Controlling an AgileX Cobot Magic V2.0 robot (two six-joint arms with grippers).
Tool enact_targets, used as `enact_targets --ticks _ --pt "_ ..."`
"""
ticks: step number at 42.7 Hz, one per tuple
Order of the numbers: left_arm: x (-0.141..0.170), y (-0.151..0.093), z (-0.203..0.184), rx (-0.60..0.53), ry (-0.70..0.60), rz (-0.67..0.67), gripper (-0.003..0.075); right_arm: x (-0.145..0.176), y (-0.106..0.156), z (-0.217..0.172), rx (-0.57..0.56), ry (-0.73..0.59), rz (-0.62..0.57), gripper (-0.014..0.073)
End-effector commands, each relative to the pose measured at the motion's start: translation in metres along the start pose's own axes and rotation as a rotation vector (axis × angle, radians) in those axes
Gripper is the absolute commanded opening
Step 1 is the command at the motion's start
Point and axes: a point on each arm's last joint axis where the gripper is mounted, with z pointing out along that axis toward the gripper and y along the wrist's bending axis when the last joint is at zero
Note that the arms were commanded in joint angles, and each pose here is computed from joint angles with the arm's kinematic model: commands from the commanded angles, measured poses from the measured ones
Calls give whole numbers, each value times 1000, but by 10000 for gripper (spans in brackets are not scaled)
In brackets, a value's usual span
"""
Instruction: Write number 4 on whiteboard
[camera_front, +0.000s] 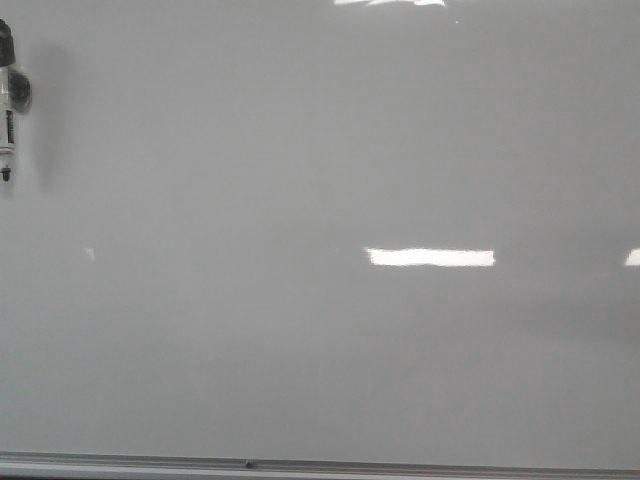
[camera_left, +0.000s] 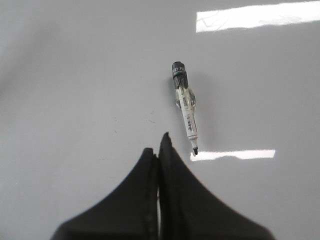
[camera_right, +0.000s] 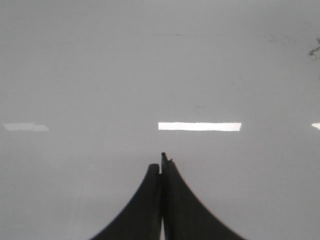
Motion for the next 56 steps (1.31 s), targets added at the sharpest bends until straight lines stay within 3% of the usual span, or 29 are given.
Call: enact_targets --ticks 1,9,18,26,36,45,56 --pt "-12 0 -2 0 -147 -13 -20 -15 1 -3 -5 -128 -17 -59" --pt "-39 1 -6 -2 -265 -14 -20 -25 2 -5 -7 -129 -20 -59" --pt "-96 3 -20 -7 -288 -12 -20 -67 5 -16 -12 -127 -21 -59" --pt "-143 5 -24 -22 -222 29 -20 -111 9 -20 -13 -71 -22 -59" --pt "-180 7 4 -24 -78 27 -20 -174 13 -9 -14 1 -22 -59" --pt "-184 7 43 -18 66 21 -20 -199 15 21 -10 117 -23 -59" --pt "-165 7 81 -11 220 18 -20 -187 14 64 -1 249 -21 -59"
